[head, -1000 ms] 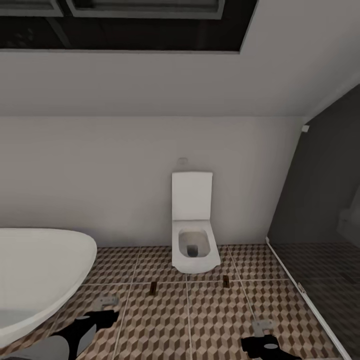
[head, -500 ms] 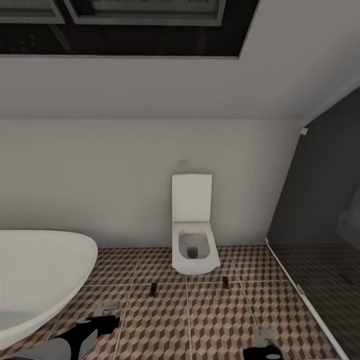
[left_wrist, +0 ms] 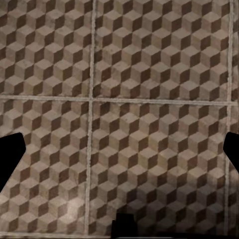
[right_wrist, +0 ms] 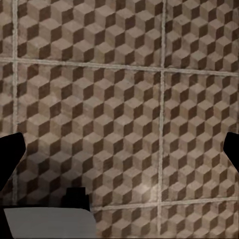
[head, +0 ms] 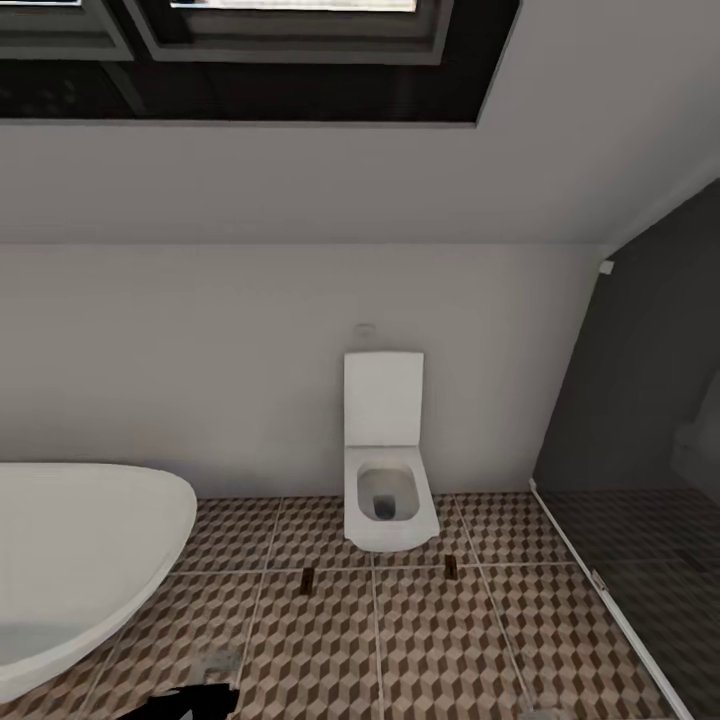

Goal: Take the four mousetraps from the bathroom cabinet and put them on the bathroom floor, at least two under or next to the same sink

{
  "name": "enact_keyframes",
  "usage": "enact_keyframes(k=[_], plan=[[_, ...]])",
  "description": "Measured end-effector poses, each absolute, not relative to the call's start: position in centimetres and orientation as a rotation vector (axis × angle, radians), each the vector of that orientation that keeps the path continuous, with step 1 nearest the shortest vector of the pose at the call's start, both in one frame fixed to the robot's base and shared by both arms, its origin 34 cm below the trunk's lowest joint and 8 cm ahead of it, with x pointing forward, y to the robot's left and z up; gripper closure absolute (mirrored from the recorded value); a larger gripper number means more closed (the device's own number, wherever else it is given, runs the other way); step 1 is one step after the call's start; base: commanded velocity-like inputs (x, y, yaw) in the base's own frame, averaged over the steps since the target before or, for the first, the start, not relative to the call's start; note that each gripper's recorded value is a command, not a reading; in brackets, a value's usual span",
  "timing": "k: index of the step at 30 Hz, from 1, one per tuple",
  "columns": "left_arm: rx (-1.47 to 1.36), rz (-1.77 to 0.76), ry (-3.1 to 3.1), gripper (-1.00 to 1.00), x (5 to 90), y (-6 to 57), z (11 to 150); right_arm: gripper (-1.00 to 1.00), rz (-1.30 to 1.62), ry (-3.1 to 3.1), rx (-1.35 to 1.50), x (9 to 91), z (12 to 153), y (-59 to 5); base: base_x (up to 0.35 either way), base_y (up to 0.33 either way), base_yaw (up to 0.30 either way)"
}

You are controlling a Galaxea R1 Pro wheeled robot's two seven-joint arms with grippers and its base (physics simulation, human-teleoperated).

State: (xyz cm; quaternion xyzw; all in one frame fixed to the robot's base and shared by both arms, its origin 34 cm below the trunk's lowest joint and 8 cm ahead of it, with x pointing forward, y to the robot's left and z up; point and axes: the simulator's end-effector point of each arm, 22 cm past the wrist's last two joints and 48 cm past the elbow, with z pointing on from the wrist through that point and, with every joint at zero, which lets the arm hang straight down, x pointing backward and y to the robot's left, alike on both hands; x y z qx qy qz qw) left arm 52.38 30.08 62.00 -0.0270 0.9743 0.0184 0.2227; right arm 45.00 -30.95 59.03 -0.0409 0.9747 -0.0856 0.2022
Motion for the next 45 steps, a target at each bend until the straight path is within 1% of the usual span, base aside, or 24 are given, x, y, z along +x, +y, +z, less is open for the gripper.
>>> enact_keyframes(k=[8,19,35,45], plan=[[-0.064,0.027,2.791,-1.00,44.8,29.1,59.7,-1.00,-0.230,2.821,-0.130,37.4,57.6,-30.7,0.000,0.000,0.000],[-0.057,0.010,2.856,-1.00,39.4,28.7,59.3,-1.00,-0.209,2.907,-0.148,30.6,57.4,-29.8,0.000,0.000,0.000],[-0.052,0.011,2.890,-1.00,34.2,28.6,59.7,-1.00,-0.162,2.969,-0.159,25.3,58.3,-27.3,0.000,0.000,0.000],[-0.048,0.010,2.864,-1.00,33.6,28.5,59.7,-1.00,-0.155,2.980,-0.159,24.5,58.3,-27.1,0.000,0.000,0.000]])
